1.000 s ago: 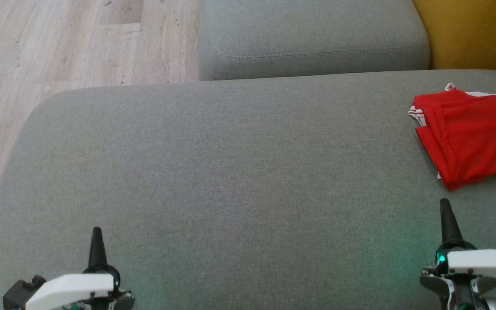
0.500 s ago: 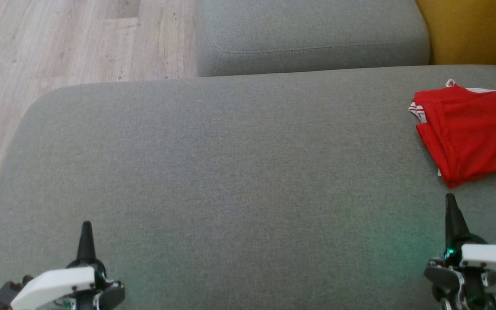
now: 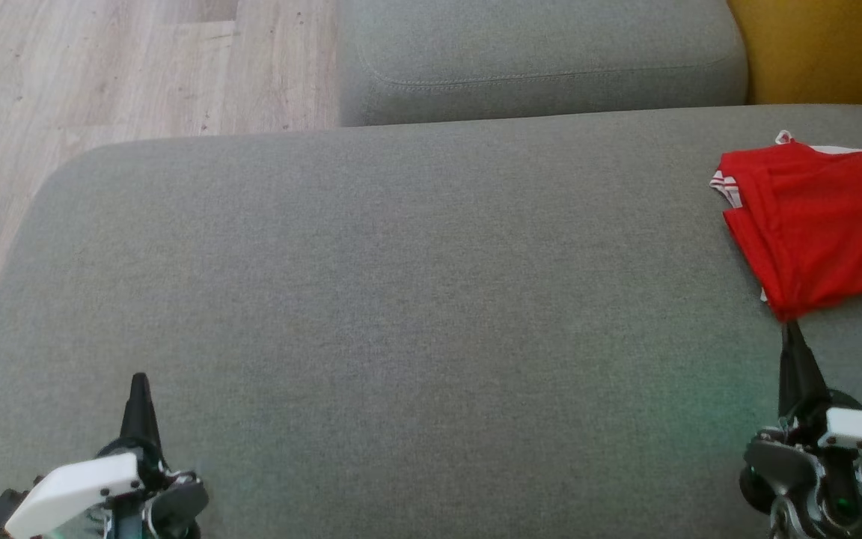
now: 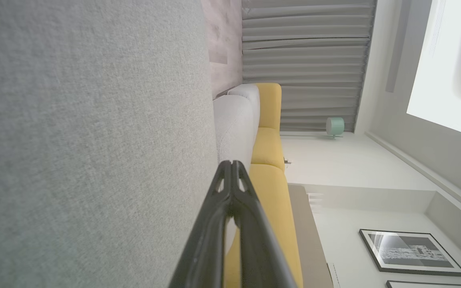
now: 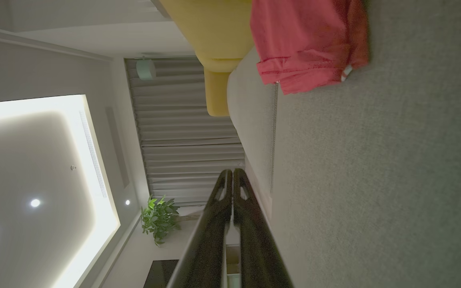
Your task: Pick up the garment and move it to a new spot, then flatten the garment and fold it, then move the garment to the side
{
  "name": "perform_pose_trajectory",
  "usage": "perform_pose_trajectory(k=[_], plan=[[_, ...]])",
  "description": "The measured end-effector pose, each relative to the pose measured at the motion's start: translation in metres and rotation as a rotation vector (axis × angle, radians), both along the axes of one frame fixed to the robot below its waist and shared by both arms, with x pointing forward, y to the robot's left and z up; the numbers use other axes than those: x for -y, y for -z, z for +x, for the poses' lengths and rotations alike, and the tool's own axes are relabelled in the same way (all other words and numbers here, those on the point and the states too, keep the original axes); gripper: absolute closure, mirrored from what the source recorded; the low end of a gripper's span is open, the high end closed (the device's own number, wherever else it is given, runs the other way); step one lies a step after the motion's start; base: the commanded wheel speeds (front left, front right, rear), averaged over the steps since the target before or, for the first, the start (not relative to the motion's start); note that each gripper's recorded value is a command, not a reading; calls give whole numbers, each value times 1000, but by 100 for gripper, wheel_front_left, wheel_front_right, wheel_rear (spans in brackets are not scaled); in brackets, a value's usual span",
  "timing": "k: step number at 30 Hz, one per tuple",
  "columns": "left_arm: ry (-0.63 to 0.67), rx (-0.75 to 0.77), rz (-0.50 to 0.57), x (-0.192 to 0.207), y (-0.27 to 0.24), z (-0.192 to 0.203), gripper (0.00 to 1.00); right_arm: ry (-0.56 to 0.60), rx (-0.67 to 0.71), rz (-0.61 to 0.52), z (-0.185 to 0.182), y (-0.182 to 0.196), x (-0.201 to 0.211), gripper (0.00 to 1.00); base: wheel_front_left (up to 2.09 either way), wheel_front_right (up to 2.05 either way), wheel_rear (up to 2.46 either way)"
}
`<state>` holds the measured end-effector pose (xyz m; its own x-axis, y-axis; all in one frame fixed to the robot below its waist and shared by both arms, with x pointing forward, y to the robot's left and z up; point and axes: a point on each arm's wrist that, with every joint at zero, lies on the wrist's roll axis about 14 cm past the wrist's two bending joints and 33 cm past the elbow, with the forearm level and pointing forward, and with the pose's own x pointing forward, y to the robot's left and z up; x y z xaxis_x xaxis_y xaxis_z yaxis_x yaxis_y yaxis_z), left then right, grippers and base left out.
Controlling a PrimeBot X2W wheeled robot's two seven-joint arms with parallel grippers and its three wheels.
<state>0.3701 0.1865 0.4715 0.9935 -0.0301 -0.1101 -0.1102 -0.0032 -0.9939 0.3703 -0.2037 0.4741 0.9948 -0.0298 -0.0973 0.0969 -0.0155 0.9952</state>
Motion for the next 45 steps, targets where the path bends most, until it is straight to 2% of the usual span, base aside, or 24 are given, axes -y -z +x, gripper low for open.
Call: perform_pose_trajectory(k=[45], plan=[[-13,19,-12,-4,-6,5,100,0,13,4,3,-4,1,100,0,0,0]])
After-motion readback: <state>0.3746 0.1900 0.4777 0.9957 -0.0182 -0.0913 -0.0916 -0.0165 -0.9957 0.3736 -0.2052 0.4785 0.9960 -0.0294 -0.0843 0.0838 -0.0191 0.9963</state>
